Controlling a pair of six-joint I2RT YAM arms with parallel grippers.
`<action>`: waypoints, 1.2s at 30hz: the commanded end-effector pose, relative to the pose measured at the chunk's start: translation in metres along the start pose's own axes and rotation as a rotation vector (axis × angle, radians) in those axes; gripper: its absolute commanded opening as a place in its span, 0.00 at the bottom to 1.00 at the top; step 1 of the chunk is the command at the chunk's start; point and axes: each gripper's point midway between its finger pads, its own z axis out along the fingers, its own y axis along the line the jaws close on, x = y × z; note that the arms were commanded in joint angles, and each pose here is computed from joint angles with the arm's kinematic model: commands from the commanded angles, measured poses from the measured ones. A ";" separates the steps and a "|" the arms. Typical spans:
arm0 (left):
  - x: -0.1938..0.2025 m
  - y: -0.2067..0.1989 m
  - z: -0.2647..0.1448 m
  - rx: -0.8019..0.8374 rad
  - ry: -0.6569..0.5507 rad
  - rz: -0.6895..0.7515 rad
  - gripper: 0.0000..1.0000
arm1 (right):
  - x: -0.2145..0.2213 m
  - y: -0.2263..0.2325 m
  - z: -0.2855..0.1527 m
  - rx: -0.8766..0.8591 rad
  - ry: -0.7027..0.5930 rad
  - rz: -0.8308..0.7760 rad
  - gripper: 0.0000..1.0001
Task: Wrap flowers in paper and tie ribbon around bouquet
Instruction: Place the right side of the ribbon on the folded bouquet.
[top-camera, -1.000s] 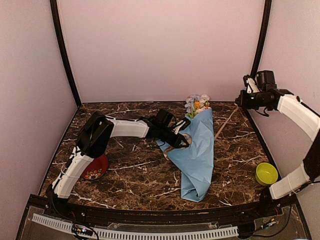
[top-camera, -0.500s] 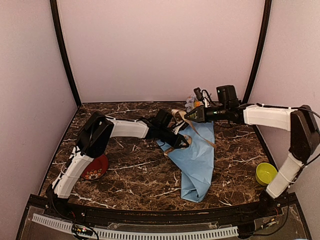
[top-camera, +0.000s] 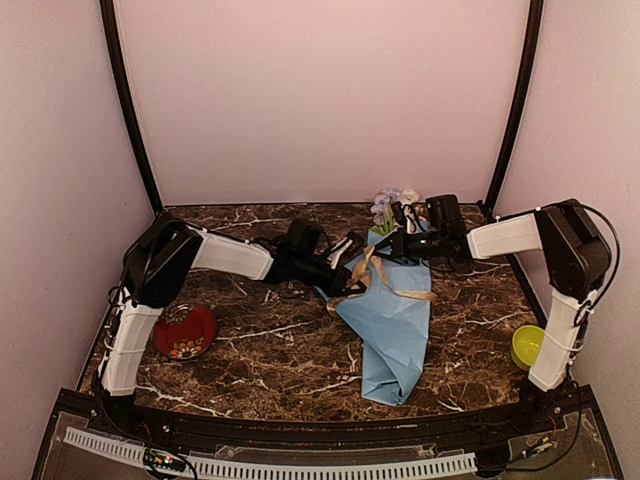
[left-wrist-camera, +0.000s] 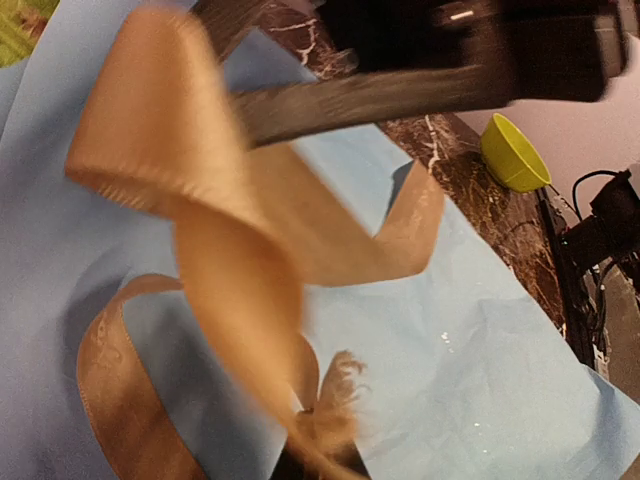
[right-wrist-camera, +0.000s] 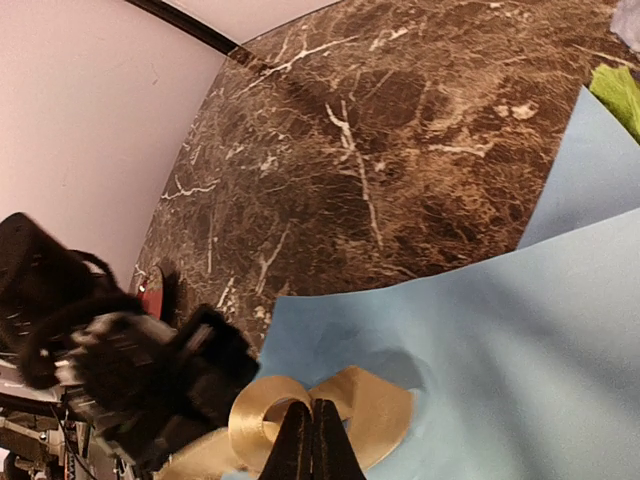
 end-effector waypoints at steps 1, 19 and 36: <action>-0.048 -0.054 -0.031 0.127 -0.122 0.243 0.00 | -0.001 -0.025 0.015 0.042 0.007 0.034 0.00; -0.096 -0.109 -0.045 0.341 -0.253 0.362 0.00 | 0.014 -0.010 0.035 -0.080 0.077 0.086 0.07; -0.092 -0.052 -0.028 0.160 -0.307 0.221 0.00 | -0.007 -0.003 -0.017 0.054 -0.033 0.171 0.48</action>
